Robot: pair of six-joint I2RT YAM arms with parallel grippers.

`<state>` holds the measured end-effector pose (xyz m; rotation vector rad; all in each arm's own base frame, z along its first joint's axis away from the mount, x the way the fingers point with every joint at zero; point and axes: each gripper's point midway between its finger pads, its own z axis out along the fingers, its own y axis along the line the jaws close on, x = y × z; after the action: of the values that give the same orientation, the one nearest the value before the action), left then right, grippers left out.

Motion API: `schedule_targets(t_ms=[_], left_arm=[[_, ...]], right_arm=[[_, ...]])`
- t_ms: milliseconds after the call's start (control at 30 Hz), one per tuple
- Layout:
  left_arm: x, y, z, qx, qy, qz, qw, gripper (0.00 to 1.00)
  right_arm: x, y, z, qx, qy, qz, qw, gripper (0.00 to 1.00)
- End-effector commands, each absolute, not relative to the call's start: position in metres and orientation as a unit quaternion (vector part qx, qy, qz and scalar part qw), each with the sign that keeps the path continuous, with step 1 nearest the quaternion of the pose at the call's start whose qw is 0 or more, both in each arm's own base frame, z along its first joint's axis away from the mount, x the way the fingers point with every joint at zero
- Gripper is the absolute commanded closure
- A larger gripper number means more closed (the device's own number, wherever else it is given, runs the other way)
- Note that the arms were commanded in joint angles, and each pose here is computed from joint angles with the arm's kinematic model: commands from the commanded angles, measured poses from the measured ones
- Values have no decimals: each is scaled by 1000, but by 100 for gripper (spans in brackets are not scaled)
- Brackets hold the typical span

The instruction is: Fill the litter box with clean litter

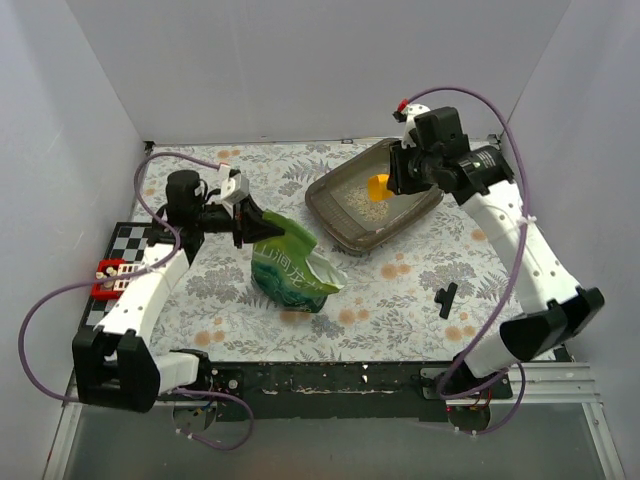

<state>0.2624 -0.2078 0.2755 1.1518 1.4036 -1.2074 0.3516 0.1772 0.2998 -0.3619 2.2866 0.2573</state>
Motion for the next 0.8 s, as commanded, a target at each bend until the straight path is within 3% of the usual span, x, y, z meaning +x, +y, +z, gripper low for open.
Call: schedule_targets(t_ms=[0,367,767], left_arm=[[221,-208,297,509,495,-469,525,100],[228,-202,275,419,561,-397,593,100],[232,-205,275,389,578,-398,597,100]], right_arm=[[278,190,351,-170,870,218,409,99],[168,208,371,-164,826,405,357,99],[148,219,337,-143,830,434,319,99]])
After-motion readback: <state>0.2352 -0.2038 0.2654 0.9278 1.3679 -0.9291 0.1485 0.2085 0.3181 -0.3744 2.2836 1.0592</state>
